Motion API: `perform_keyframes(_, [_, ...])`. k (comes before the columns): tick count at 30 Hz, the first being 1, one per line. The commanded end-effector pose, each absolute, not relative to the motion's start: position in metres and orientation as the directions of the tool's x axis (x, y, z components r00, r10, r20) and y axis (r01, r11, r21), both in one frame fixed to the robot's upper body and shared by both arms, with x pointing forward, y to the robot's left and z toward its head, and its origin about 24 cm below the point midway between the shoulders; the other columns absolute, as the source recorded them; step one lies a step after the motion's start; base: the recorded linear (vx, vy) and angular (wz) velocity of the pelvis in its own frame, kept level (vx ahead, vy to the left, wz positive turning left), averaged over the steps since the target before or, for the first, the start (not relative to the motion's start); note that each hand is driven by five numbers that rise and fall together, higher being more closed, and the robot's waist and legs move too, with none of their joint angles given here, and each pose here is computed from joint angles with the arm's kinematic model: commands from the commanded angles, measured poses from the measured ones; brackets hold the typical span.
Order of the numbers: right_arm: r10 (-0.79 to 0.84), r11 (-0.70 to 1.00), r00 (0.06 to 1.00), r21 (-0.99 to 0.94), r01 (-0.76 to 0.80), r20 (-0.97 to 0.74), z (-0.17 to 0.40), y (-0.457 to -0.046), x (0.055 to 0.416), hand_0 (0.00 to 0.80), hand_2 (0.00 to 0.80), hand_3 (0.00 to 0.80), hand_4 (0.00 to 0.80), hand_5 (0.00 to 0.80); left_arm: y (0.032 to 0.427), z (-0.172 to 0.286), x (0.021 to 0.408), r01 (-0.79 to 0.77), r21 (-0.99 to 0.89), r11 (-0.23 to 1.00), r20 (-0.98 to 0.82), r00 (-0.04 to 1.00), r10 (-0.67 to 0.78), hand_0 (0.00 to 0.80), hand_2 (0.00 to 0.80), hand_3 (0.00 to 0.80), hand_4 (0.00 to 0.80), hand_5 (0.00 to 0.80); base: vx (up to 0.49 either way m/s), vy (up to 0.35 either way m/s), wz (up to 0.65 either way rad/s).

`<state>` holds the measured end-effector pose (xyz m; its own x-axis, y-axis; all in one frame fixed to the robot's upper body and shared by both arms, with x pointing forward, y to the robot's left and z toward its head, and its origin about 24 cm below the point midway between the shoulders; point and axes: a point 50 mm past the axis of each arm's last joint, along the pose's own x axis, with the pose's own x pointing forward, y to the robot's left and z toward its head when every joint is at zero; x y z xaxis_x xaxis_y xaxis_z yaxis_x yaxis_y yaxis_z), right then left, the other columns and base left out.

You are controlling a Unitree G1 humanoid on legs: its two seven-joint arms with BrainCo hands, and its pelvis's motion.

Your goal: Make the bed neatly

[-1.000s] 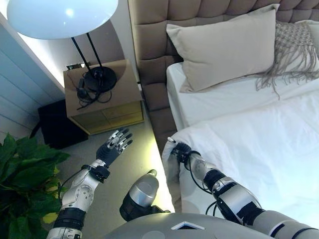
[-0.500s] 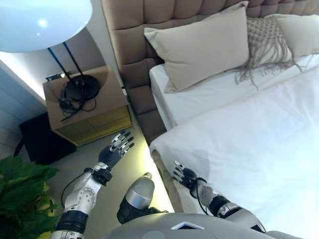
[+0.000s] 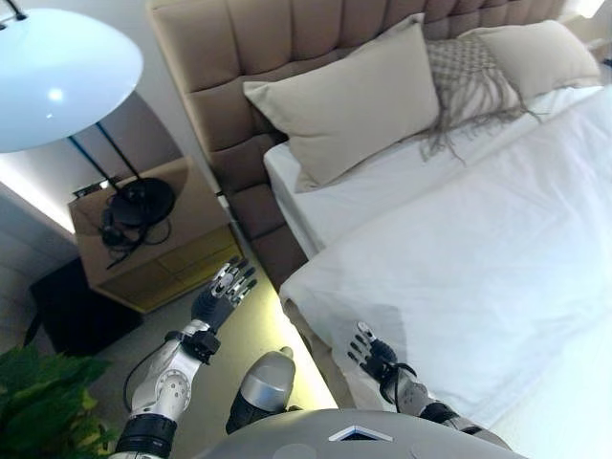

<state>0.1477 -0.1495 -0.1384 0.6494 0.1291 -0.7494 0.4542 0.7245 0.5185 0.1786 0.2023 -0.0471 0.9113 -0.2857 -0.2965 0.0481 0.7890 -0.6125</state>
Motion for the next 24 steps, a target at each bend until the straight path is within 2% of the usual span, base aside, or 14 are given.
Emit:
perform_keyframes(1, [0.021, 0.723, 0.774, 0.544, 0.426, -0.633, -0.116, -0.176, 0.17, 0.0, 0.0, 0.0, 0.0, 0.0, 0.198, -0.028, 0.189, 0.108, -0.59, 0.8, -0.184, 0.947, -0.263, 0.0, 0.0, 0.0, 0.0, 0.0, -0.063, -0.042, -0.27])
perform_keyframes(6, [-0.076, 0.704, 0.818, 0.549, 0.449, -0.571, -0.105, -0.201, 0.164, 0.0, 0.0, 0.0, 0.0, 0.0, 0.208, -0.029, 0.189, 0.061, -0.557, 0.828, -0.195, 0.96, -0.202, 0.0, 0.0, 0.0, 0.0, 0.0, -0.049, -0.064, -0.36])
perform_keyframes(12, [-0.177, 0.614, 0.791, 0.562, 0.554, -0.586, -0.11, -0.227, 0.146, 0.0, 0.0, 0.0, 0.0, 0.0, 0.215, -0.033, 0.192, 0.04, -0.487, 0.872, -0.238, 0.955, -0.176, 0.0, 0.0, 0.0, 0.0, 0.0, -0.012, -0.1, -0.31])
perform_keyframes(19, [-0.294, 0.555, 0.751, 0.534, 0.638, -0.592, -0.115, -0.256, 0.131, 0.0, 0.0, 0.0, 0.0, 0.0, 0.217, -0.031, 0.204, 0.092, -0.284, 0.955, -0.24, 0.957, -0.163, 0.0, 0.0, 0.0, 0.0, 0.0, -0.024, -0.152, -0.23])
perform_keyframes(24, [-0.332, 0.554, 0.785, 0.566, 0.611, -0.523, -0.103, -0.269, 0.152, 0.0, 0.0, 0.0, 0.0, 0.0, 0.206, -0.007, 0.239, 0.157, -0.029, 0.987, -0.122, 0.98, -0.159, 0.0, 0.0, 0.0, 0.0, 0.0, -0.244, -0.16, -0.32])
